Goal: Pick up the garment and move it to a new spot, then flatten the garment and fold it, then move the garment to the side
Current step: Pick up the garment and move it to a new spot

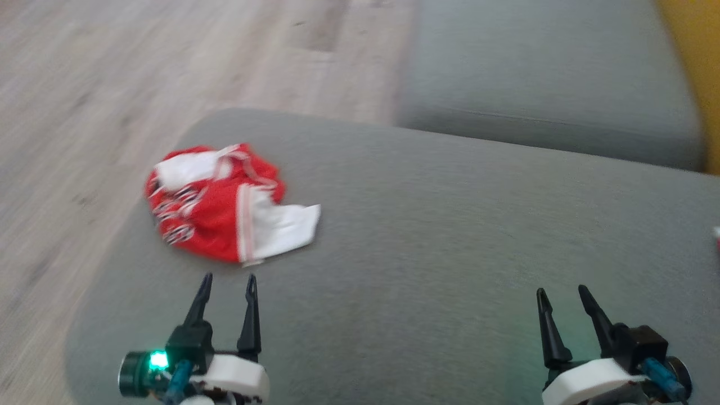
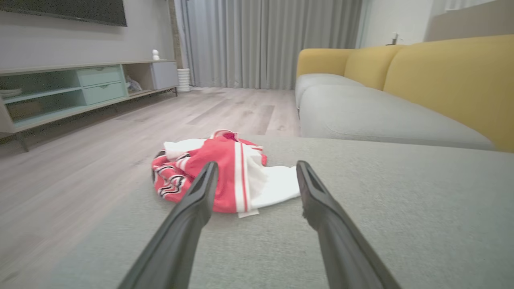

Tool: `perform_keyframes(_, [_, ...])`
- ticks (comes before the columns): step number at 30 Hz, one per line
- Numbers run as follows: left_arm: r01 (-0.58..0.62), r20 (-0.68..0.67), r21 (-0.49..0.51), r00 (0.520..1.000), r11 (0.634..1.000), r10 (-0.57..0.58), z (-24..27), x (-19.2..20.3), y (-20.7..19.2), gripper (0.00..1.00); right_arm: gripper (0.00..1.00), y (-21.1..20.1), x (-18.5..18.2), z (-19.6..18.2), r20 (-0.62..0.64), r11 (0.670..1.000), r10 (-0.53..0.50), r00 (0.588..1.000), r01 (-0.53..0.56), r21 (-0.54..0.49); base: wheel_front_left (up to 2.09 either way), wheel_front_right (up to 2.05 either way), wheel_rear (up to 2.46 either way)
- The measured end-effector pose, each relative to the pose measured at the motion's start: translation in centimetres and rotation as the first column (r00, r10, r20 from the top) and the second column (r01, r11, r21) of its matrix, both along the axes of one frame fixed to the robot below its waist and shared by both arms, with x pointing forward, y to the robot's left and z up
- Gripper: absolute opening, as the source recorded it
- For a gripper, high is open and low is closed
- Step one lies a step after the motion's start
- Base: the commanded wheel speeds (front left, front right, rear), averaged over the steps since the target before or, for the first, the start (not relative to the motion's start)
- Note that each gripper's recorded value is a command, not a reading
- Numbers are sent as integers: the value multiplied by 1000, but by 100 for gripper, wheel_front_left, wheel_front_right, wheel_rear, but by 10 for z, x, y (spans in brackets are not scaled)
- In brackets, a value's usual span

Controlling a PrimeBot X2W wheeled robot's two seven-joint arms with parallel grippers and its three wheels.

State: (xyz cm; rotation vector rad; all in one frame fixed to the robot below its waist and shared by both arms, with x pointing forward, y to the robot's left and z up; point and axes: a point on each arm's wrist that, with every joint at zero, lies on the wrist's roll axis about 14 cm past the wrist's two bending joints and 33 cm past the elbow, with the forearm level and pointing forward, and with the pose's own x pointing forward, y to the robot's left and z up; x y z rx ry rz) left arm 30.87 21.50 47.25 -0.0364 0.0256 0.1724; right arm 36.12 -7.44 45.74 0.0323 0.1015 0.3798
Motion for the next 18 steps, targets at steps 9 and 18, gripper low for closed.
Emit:
perform_keyframes(9, [-258, 39, 9, 965, 966, 258, 14, -37, 73, 100, 100, 72, 34, 13, 38, 983, 185, 982, -185, -1, 0, 0, 0])
perform_keyframes(18, [-409, 29, 28, 913, 912, 408, 16, -59, 117, 100, 100, 108, 53, -6, -3, 963, 271, 963, -271, -3, 0, 0, 0])
